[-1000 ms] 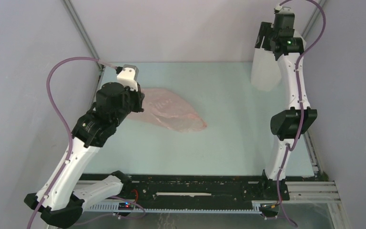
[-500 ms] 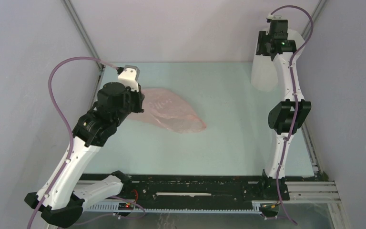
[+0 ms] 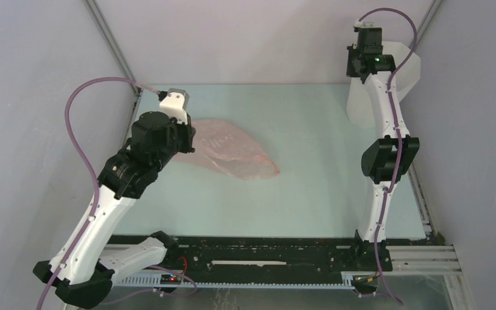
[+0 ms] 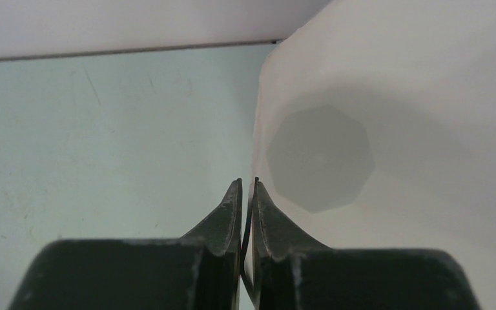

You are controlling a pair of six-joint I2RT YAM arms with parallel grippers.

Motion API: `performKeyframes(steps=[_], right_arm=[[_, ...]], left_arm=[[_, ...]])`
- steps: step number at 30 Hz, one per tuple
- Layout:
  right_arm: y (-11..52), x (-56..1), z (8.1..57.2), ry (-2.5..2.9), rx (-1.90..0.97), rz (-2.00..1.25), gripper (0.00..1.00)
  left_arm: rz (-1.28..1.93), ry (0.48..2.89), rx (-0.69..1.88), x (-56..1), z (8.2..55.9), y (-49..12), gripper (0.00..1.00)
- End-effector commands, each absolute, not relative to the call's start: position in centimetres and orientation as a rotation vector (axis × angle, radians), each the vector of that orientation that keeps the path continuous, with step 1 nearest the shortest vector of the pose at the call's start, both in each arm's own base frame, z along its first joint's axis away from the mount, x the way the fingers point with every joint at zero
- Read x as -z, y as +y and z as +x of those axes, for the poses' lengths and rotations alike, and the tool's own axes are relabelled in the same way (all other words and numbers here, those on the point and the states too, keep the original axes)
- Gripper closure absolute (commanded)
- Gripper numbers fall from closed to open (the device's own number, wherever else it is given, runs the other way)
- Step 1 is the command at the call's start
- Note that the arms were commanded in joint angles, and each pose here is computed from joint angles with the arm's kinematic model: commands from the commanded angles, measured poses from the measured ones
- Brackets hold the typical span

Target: Put the trash bags into the trash bin

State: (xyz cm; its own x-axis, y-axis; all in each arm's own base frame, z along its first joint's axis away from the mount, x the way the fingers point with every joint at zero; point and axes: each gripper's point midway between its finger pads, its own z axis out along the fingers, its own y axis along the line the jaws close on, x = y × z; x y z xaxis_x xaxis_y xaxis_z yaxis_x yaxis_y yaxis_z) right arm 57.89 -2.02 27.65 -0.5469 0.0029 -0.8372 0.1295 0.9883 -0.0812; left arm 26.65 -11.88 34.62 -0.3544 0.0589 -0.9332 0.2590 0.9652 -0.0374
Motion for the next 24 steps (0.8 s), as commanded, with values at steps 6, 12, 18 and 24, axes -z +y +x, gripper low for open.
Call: performKeyframes(steps=[6,12,18,24], right_arm=[[7.2,-31.8,50.6,2.155,0.054,-0.057,1.00],[14.7,-29.4,44.6,2.291,-0.097,-0.231,1.00],[21.0,-27.0,38.4,2.357,-0.048,-0.516,1.00],[23.3,-26.7,35.5,2.339,-0.105,-0.578,1.00]], left_arm=[[0.176,1.880,0.311,-36.5,25.6,-12.3,1.00],[0.155,1.871,0.295,-37.1,25.9,-12.1,1.00],[0.152,1.887,0.311,-37.0,25.9,-12.4,1.00],[0.143,1.917,0.348,-36.3,25.6,-12.9,1.00]])
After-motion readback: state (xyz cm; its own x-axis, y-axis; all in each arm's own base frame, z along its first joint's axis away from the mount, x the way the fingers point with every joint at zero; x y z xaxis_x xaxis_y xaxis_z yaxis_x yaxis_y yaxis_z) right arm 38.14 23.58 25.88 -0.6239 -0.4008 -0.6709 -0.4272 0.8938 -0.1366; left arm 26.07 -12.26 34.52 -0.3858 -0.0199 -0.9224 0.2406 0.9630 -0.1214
